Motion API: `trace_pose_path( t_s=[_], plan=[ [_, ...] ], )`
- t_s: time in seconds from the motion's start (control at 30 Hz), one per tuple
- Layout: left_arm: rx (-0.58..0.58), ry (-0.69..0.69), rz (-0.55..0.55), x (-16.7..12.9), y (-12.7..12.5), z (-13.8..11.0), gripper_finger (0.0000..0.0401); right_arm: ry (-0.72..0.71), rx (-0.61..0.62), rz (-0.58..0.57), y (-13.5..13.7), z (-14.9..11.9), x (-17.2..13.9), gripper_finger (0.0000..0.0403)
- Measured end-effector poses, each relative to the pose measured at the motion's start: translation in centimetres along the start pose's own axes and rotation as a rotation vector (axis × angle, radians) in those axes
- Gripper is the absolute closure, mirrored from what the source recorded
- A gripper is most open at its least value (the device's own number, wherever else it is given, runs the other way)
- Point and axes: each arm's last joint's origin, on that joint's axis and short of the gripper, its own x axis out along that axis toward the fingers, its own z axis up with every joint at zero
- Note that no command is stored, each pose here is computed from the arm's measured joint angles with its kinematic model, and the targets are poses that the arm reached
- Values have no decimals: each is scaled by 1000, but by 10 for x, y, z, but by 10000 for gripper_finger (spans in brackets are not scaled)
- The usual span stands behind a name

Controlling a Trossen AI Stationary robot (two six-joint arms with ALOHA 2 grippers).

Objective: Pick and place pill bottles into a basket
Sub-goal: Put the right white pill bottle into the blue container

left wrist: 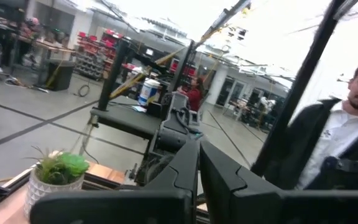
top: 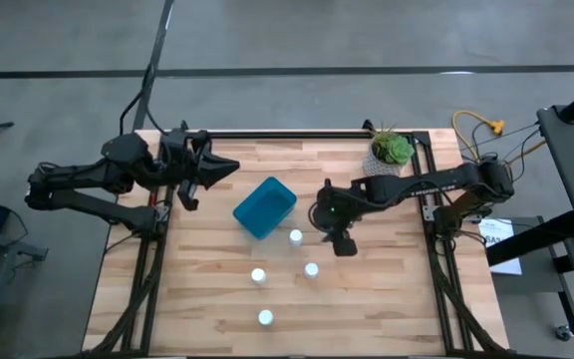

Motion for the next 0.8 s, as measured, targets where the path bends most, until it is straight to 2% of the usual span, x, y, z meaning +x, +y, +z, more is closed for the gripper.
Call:
trace_pose_path(
  t_s=[0.33, 0.53, 0.8],
  plan=[
    [-6, -97, 147, -12, 2, 10, 401, -155, 7, -64, -22, 25, -25, 254],
    [-7, -102, 155, -12, 3, 10, 401, -188, 34, -114, -40, 29, -34, 255],
    [-10, -101, 178, -11, 4, 8, 401, -226, 75, -148, -59, 33, -30, 255]
  ],
)
